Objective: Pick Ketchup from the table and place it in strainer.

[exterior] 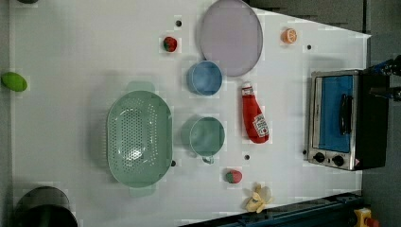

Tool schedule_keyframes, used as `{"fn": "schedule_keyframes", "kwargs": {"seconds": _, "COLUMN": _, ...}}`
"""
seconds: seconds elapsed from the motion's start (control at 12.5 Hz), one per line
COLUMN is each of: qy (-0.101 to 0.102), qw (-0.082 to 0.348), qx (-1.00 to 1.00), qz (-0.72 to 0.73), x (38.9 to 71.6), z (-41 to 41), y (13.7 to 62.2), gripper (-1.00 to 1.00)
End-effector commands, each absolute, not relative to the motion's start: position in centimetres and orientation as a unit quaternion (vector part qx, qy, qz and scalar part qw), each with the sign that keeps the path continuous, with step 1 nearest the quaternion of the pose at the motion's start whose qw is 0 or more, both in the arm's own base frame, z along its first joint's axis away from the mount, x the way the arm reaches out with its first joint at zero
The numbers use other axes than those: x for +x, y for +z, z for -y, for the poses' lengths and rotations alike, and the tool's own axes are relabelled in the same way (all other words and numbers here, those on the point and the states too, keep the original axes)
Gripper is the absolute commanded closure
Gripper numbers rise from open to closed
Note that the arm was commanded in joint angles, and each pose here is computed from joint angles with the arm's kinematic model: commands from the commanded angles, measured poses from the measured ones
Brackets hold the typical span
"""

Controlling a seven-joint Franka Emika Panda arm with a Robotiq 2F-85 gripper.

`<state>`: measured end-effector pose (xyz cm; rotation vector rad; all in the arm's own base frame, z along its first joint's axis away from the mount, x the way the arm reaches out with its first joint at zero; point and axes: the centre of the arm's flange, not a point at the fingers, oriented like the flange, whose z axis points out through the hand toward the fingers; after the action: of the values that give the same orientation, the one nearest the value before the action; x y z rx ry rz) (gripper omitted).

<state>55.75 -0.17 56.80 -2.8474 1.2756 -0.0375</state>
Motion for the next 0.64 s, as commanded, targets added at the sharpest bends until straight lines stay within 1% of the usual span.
{"fn": "schedule_keyframes", "kwargs": {"seconds": 0.08, "qy": 0.006, "qw": -0.007, "qx": -0.905, "qz": -0.425, "x": 45.9, "z": 1.6, "y": 61.8, "gripper": -0.58}}
{"fn": "schedule_keyframes", "kwargs": {"seconds": 0.16, "qy": 0.008, "qw": -0.008, "qx": -0.905, "qz": -0.425, "x": 46.0, "z": 1.6, "y": 61.6, "gripper": -0.81}}
{"fn": "schedule_keyframes", "kwargs": {"seconds": 0.24, "qy": 0.013, "qw": -0.01, "qx": -0.906, "qz": -0.424, "x": 46.2, "z": 1.5, "y": 61.1, "gripper": -0.99}}
{"fn": "schedule_keyframes", "kwargs": {"seconds": 0.4, "qy": 0.034, "qw": -0.019, "qx": -0.906, "qz": -0.421, "x": 46.6, "z": 1.3, "y": 58.9, "gripper": -1.0}}
{"fn": "schedule_keyframes", "kwargs": {"seconds": 0.56, "qy": 0.064, "qw": -0.031, "qx": -0.907, "qz": -0.416, "x": 47.3, "z": 0.9, "y": 55.5, "gripper": -1.0}}
{"fn": "schedule_keyframes", "kwargs": {"seconds": 0.64, "qy": 0.072, "qw": -0.034, "qx": -0.908, "qz": -0.412, "x": 47.8, "z": 0.7, "y": 53.6, "gripper": -1.0}}
